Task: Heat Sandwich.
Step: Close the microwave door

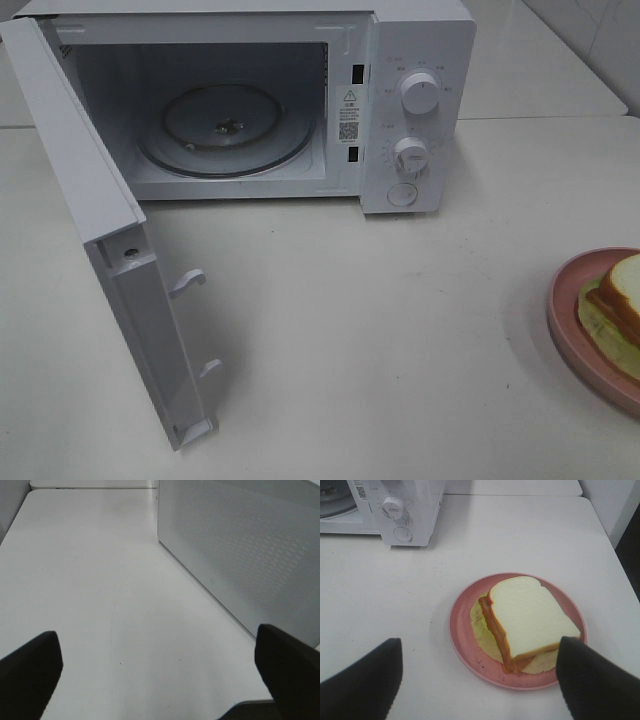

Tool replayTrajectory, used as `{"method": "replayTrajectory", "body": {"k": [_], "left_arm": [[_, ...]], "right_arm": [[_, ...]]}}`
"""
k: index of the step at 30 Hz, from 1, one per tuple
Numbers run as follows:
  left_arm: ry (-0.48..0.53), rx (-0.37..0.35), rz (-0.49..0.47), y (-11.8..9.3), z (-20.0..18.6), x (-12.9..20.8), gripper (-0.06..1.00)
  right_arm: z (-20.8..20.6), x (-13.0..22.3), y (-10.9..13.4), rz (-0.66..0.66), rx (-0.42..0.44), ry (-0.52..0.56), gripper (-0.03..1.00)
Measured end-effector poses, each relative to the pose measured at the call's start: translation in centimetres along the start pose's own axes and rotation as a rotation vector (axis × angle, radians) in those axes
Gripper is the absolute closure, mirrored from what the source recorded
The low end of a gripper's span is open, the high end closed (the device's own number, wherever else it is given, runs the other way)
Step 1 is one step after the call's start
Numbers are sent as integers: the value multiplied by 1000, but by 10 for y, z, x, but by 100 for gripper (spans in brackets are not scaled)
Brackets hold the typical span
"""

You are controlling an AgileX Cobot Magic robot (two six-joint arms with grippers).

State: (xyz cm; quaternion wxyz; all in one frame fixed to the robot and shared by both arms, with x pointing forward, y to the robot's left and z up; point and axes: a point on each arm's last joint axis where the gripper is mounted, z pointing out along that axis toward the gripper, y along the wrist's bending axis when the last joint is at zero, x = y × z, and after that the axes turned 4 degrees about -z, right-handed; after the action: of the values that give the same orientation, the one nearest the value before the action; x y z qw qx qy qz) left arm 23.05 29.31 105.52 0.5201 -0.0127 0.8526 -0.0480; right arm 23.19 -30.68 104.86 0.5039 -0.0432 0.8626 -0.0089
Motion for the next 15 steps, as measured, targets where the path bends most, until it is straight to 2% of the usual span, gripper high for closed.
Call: {"method": "replayTrajectory", "body": {"k": [12, 15], "left_arm": [[0, 0, 0, 0, 0, 0, -2], [3, -1, -2, 0, 1, -10, -1]], "right_arm": [[0, 0, 0, 0, 0, 0, 20], [0, 0, 0, 0, 0, 0, 20]]}}
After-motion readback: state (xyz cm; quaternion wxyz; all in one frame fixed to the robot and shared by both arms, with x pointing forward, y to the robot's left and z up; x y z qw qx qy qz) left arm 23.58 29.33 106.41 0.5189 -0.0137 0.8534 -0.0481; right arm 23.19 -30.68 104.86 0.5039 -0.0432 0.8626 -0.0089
